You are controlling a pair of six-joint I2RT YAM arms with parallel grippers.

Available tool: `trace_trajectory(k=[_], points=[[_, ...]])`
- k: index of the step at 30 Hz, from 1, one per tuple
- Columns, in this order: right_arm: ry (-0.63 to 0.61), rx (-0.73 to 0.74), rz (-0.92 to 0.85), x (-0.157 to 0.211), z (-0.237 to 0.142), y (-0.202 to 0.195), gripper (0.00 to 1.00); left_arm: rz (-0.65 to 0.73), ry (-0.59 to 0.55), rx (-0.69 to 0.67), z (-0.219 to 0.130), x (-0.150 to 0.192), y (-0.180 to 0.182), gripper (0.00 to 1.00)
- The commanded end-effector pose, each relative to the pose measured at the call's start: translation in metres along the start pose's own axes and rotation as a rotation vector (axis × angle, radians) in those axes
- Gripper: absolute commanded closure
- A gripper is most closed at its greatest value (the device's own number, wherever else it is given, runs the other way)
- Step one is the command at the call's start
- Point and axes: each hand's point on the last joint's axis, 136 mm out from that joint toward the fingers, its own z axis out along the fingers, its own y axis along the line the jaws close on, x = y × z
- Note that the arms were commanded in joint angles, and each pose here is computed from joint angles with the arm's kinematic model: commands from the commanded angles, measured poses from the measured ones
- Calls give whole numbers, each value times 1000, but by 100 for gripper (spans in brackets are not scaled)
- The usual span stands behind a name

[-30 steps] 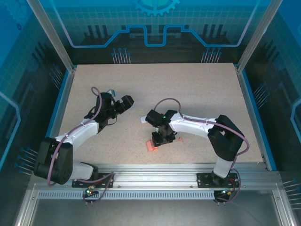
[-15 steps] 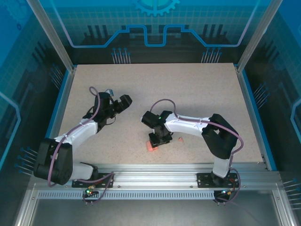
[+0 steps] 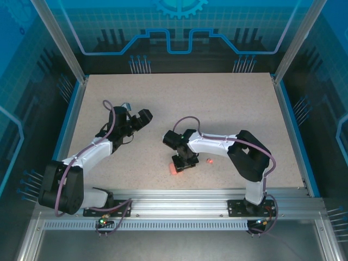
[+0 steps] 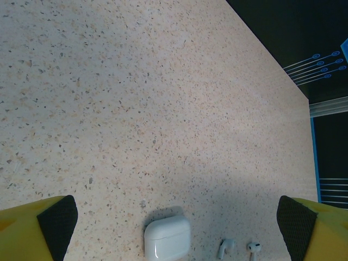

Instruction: Insert the wireless bluetooth earbuds into the charging case

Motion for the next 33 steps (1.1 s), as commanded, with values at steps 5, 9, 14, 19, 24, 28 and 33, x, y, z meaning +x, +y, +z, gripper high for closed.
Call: trace_trajectory(k=[5,9,14,19,24,28,33], points=[[22,-2,-7,1,9,2,68,10,-13,21,-7,-4,-4,1],[31,-4,-7,1,13,2,73,6,-12,20,-6,-3,-3,1],[34,-7,-12,3,12,2,82,1,-10,26,-7,-3,-4,1],[14,-13,-28,0,1,4,100,-3,-5,36,-7,-3,-7,1],[-53,-27,-69,-10,-28,6,100,21,24,73,-9,0,-16,1],[-129,-65,-81,-26,-60,2,100,64,81,141,-10,4,-34,1],[-226,-88,-66,-57,-91,-19,100,145,208,272,-11,15,-66,1]])
